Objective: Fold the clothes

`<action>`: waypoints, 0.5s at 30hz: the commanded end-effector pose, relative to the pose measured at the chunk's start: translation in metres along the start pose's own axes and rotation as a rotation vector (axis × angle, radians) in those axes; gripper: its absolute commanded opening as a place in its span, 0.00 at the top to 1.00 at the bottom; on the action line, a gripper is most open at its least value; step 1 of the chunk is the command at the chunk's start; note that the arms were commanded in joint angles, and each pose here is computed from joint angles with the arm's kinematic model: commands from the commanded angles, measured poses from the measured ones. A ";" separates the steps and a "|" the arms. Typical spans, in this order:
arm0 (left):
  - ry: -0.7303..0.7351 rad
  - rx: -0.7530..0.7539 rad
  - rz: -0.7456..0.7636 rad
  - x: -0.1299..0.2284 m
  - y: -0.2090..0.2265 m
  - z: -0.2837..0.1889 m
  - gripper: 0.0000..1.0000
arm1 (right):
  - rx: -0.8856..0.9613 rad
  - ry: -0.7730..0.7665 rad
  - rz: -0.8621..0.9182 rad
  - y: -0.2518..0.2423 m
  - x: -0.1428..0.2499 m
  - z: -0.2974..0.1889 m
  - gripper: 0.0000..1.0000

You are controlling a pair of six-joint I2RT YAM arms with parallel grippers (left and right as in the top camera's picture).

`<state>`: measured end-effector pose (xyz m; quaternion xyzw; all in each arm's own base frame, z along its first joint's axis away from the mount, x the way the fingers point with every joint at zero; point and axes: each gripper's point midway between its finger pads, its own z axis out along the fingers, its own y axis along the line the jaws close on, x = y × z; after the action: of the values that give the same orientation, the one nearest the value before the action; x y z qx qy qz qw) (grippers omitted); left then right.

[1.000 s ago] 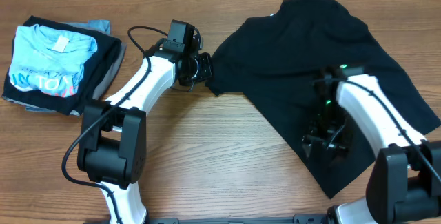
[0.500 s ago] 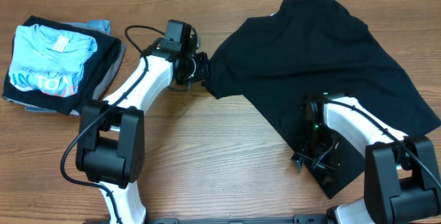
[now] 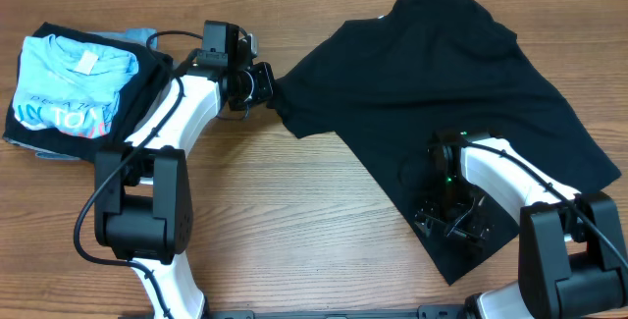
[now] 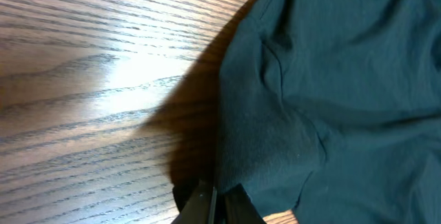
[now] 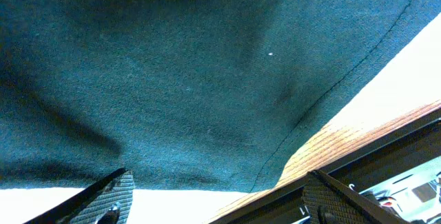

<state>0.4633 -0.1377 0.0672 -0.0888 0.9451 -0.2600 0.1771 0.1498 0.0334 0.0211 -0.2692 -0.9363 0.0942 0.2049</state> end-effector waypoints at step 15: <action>-0.010 0.007 0.033 -0.006 -0.003 -0.004 0.85 | -0.280 0.151 -0.308 0.042 0.034 0.007 0.13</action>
<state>0.4616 -0.1374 0.0663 -0.0864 0.9462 -0.2587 0.1741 0.1402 0.0682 0.0093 -0.2036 -0.9488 -0.0247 0.2401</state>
